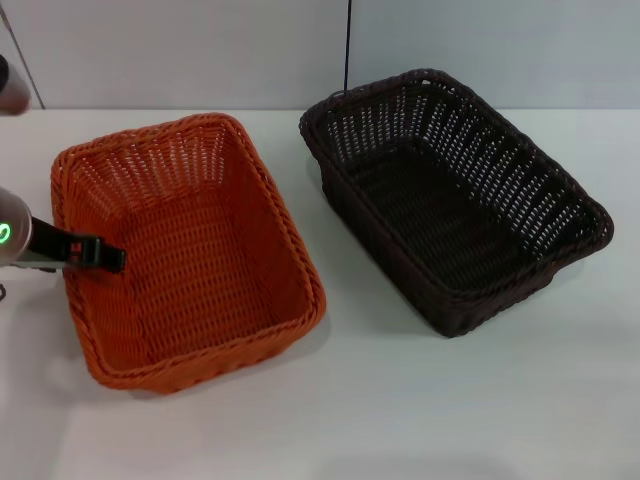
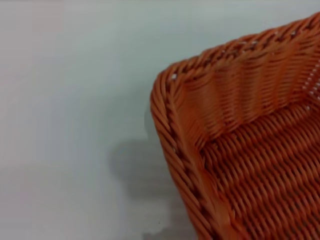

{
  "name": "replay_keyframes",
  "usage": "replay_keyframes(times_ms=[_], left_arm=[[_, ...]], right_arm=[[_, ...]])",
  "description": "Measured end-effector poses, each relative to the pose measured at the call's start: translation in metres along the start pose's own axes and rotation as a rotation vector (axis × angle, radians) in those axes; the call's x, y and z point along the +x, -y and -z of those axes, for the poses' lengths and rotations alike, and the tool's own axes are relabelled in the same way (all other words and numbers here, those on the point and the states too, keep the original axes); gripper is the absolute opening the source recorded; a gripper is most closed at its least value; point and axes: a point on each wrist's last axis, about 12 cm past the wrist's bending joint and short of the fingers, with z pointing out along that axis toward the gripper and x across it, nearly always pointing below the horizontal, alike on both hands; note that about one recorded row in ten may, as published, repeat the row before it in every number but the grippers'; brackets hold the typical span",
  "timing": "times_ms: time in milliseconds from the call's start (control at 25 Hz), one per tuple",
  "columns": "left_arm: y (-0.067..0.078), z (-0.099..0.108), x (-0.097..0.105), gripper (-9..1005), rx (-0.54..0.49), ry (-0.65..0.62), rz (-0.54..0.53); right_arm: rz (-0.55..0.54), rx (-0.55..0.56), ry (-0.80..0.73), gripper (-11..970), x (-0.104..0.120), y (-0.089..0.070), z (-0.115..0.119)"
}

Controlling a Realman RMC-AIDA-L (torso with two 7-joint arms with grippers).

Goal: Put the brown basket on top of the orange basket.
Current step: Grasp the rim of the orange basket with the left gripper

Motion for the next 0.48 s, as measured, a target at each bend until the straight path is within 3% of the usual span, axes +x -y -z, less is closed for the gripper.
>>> replay_keyframes(times_ms=[360, 480], left_arm=[[0.0044, -0.0034, -0.0002, 776, 0.01, -0.007, -0.06], [0.0051, 0.0011, -0.0012, 706, 0.011, 0.013, -0.065]], right_arm=[[0.005, 0.005, -0.006, 818, 0.0003, 0.0023, 0.0007], [0.011, 0.007, -0.002, 818, -0.0006, 0.0045, 0.0013]])
